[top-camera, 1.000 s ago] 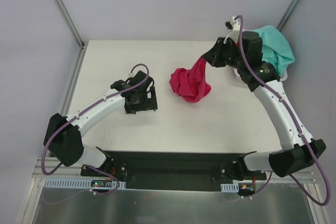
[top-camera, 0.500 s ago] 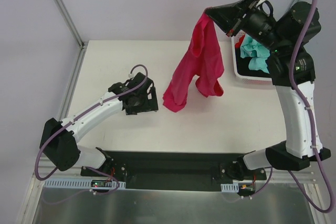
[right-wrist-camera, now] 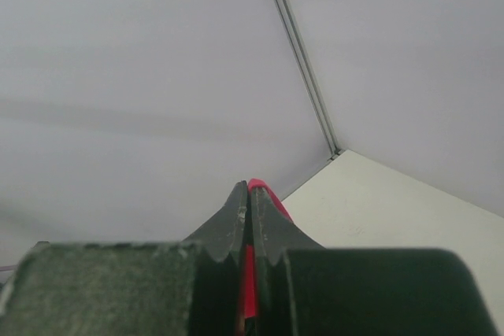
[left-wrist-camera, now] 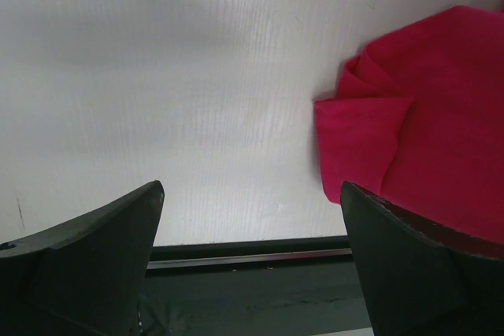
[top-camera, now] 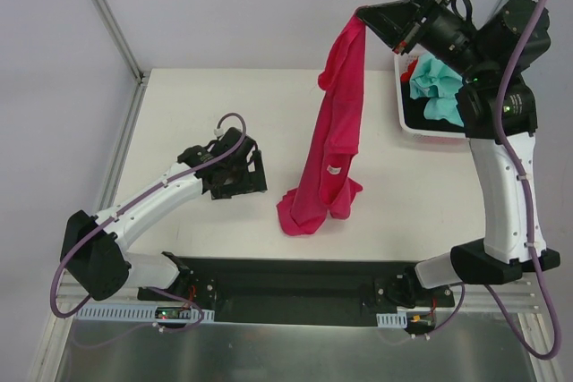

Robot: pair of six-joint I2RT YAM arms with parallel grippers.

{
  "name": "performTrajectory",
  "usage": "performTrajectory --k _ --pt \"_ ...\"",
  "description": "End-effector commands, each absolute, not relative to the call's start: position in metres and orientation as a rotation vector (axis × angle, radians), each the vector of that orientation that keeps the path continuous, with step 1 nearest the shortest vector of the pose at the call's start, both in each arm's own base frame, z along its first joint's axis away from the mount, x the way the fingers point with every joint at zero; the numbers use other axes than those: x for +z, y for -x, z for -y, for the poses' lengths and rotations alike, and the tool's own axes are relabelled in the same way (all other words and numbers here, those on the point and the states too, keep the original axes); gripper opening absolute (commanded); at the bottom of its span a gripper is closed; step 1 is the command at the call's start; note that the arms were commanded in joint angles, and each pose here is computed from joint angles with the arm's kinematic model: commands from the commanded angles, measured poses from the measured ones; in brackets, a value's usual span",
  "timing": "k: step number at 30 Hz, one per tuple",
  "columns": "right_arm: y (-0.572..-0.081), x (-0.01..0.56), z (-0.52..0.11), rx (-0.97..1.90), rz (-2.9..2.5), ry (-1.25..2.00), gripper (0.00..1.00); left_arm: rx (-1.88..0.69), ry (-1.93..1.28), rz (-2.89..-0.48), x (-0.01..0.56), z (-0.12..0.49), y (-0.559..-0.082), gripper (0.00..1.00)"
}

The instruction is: Fold and stack the t-shirts

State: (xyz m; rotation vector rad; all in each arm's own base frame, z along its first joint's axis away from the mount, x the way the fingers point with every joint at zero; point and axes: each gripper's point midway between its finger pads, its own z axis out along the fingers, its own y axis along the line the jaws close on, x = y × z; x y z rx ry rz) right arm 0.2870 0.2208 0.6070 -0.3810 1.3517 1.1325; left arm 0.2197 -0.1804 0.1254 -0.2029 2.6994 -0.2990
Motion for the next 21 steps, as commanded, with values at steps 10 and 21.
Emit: performTrajectory --k 10,21 --pt "-0.328 0.621 -0.198 1.174 -1.337 0.217 0.01 -0.291 0.202 -2.663 0.135 0.18 -0.221 0.95" --pt "-0.404 0.65 -0.167 1.292 -1.195 0.209 0.01 -0.271 0.214 -2.638 0.143 0.173 -0.221 0.95"
